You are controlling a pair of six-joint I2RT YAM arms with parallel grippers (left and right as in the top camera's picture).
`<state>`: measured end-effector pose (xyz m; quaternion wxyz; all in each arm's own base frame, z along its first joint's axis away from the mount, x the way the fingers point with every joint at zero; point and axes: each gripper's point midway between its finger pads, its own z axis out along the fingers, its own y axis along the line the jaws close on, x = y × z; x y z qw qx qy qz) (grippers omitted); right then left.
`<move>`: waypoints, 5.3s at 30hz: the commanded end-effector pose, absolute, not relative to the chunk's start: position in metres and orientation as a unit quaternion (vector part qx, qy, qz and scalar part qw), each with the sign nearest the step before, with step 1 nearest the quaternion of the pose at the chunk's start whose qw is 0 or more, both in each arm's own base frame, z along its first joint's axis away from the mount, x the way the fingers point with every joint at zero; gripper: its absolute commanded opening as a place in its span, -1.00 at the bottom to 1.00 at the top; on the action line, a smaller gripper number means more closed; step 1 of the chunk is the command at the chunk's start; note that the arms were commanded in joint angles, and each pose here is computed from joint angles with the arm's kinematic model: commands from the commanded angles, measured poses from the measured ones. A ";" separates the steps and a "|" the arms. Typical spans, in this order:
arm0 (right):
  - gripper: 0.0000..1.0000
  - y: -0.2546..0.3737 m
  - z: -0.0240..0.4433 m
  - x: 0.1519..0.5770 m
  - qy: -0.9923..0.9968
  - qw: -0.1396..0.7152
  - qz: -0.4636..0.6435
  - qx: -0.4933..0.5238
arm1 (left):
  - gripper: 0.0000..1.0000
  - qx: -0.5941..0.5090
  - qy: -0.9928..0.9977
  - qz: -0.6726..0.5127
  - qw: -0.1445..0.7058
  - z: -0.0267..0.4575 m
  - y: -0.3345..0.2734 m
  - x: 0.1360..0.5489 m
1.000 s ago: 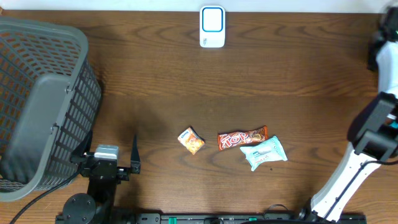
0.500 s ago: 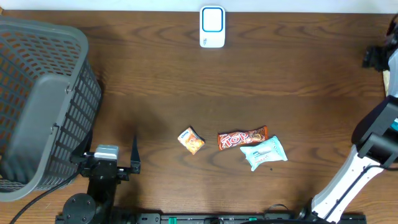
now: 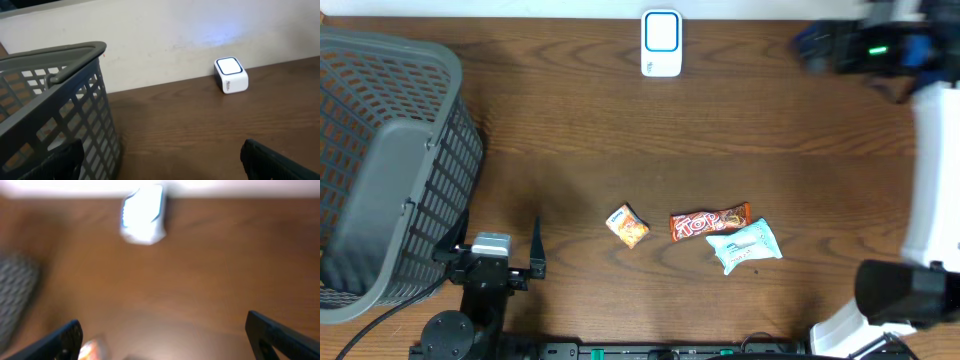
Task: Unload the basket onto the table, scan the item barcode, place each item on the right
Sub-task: 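Reach the right gripper to the orange Kleenex pack and grasp it, then lift the Kleenex pack and carry it toward the scanner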
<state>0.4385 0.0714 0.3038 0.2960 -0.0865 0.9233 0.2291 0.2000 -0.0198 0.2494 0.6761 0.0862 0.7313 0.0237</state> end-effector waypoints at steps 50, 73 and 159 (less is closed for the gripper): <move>-0.42 0.301 0.008 0.242 0.968 -0.124 0.123 0.182 | 1.00 0.086 0.729 0.020 0.678 0.251 -0.021 0.200; 0.47 0.319 0.016 0.258 0.962 -0.106 0.171 0.186 | 1.00 0.086 0.729 0.020 0.678 0.251 -0.021 0.200; -0.97 0.240 0.133 0.286 0.816 -0.140 0.561 0.007 | 1.00 0.086 0.729 0.020 0.678 0.251 -0.021 0.200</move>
